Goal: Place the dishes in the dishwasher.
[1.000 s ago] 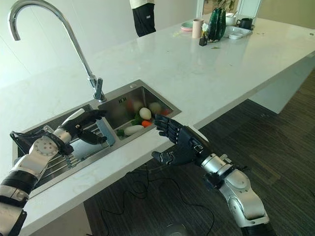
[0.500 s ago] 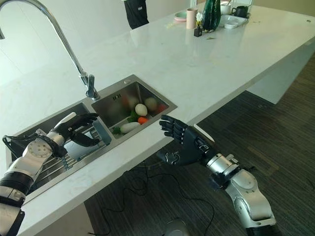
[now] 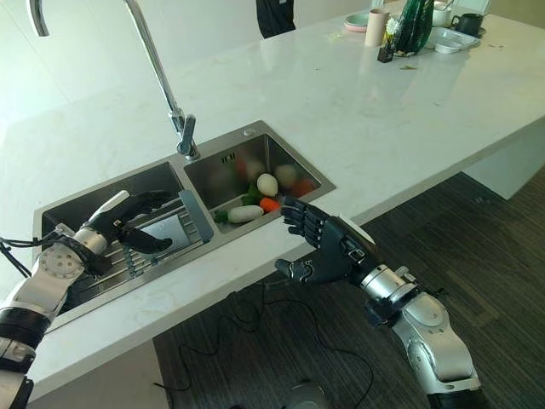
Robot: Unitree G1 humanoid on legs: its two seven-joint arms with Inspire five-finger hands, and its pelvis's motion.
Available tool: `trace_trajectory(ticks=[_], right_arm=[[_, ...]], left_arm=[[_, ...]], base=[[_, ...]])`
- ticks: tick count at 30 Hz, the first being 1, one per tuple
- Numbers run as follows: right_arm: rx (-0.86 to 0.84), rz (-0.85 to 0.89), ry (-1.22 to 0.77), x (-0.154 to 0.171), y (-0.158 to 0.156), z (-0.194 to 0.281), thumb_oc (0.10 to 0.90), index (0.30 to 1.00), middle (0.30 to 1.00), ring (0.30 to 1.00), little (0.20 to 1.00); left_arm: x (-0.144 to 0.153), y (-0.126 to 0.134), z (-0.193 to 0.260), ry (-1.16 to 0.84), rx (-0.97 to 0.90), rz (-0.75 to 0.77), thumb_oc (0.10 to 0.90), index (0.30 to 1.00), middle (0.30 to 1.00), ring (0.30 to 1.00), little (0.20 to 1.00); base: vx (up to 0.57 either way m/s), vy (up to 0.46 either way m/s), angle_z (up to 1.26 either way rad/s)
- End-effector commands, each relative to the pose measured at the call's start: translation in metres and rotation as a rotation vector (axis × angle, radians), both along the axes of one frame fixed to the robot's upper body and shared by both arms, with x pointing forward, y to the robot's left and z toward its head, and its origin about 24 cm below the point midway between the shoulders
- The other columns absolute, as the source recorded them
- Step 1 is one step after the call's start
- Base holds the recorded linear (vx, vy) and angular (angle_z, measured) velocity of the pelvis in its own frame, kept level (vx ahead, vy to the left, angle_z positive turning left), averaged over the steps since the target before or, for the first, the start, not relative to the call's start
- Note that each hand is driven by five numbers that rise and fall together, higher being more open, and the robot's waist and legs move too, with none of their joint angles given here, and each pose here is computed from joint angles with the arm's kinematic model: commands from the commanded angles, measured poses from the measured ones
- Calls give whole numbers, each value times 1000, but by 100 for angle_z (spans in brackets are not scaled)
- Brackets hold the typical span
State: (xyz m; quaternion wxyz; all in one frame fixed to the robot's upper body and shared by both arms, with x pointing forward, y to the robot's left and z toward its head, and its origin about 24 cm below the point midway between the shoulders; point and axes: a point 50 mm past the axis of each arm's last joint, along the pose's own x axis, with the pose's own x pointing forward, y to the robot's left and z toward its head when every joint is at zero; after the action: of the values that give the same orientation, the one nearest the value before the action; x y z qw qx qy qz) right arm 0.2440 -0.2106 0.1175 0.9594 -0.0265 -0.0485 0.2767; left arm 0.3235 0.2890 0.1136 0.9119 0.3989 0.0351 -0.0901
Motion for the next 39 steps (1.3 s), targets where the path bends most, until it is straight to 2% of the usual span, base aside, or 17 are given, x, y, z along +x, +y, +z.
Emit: trace_trajectory(ticks=[1,18,39], right_arm=[[55,41,-247,-2,6,46,800,900,900,900,900],[53,42,-241,0,7,43,800,900,900,900,900],[28,58,-213,-3,4,41,800,900,900,900,900]], left_arm=[[3,15,55,-203,50,35,800,900,900,900,900],[5,20,43,-140,58,54,800,900,900,900,900],[-2,41,19,-44,82,170,800,900,900,900,900]], base=[[0,0,0],[0,0,0],[16,3,-2]])
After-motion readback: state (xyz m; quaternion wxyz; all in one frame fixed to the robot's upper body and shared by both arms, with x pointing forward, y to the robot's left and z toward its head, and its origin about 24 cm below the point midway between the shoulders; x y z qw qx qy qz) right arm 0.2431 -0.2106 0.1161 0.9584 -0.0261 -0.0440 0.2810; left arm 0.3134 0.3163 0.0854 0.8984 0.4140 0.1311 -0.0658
